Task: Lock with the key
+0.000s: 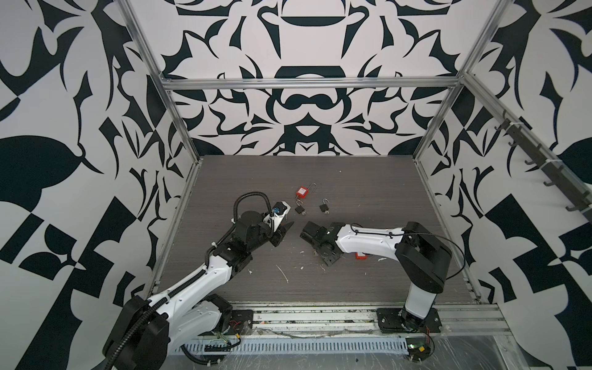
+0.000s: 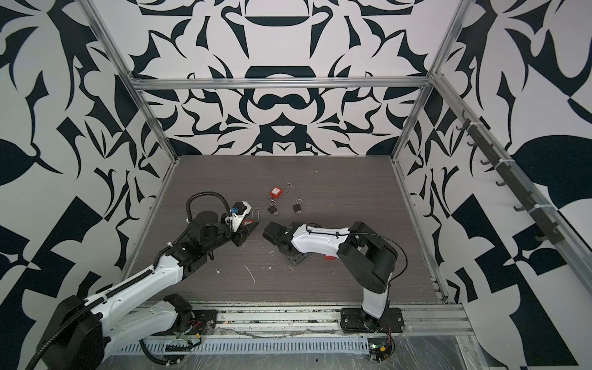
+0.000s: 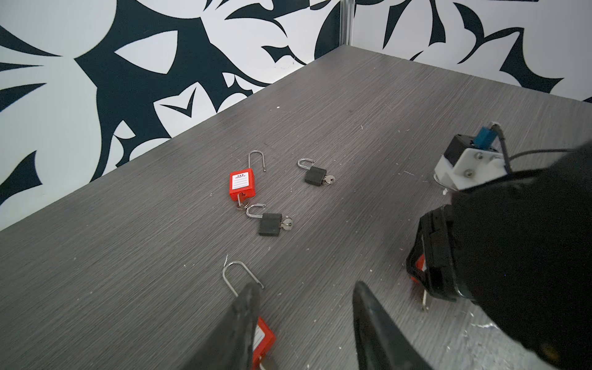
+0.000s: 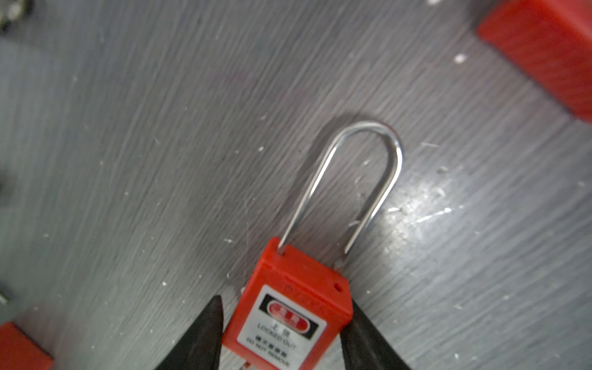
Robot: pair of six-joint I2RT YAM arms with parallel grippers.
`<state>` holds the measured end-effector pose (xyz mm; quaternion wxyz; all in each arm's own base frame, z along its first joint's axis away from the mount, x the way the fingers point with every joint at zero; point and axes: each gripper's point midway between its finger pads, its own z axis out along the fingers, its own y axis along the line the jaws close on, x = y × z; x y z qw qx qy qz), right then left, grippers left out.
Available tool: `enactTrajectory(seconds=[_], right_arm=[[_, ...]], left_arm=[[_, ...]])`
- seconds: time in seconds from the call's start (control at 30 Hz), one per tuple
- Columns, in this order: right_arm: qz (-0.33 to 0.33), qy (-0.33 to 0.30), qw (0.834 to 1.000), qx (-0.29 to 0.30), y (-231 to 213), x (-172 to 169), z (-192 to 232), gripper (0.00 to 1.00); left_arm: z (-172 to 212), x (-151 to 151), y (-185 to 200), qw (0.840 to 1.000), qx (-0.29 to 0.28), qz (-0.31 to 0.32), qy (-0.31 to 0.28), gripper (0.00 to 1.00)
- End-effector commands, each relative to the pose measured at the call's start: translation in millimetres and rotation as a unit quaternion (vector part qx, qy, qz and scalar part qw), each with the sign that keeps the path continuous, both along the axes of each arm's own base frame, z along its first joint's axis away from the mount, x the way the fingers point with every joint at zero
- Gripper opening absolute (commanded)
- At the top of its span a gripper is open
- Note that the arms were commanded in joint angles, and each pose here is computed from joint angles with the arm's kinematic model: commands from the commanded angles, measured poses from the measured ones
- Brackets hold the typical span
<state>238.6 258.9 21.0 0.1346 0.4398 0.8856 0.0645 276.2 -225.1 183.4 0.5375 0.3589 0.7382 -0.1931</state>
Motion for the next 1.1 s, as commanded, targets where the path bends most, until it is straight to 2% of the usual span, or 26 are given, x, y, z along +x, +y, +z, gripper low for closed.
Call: enactTrajectory(seconds=[0.0,0.13,0.27,0.33,0.47,0.53,0.63,0.7,0.8,1.07], right_arm=[[0.048,0.013,0.999,-0.004,-0.6,7.9,1.5,0.55],[0.098,0.042,0.994,0.000,-1.0,9.7,-0.5,0.44],[0.169,0.045,0.985,-0.005,1.7,16.7,0.8,0.43],[0.234,0.040,0.971,-0.016,7.9,22.0,5.1,0.44],[0.380,0.045,0.922,-0.054,16.3,26.6,11.0,0.44],[0.447,0.044,0.891,-0.064,23.2,27.3,13.8,0.46],[0.493,0.047,0.864,-0.095,22.6,30.3,16.5,0.50],[0.494,0.049,0.861,-0.112,18.6,32.7,19.2,0.55],[0.473,0.043,0.873,-0.110,16.6,32.3,20.5,0.61],[0.450,0.025,0.888,-0.094,27.5,32.4,10.9,0.59]], left_arm=[[-4.3,-0.8,-1.0,1.000,-0.002,-0.004,0.004,0.50],[-4.0,-1.3,-1.6,1.000,-0.002,-0.006,0.005,0.50],[-2.1,-2.1,0.5,1.000,0.000,-0.004,-0.001,0.50],[-1.3,-2.6,0.6,1.000,0.000,-0.004,-0.003,0.50],[0.2,-2.6,0.4,1.000,0.000,-0.005,-0.004,0.50],[-0.4,-3.0,-0.7,1.000,-0.001,-0.008,-0.003,0.50],[-0.9,-3.1,-2.1,1.000,-0.001,-0.012,-0.002,0.50],[-0.9,-3.2,-2.5,1.000,-0.001,-0.013,-0.001,0.50],[-1.0,-3.8,-2.2,1.000,-0.001,-0.014,-0.002,0.50],[1.0,-4.9,-2.7,1.000,0.000,-0.018,-0.006,0.50]])
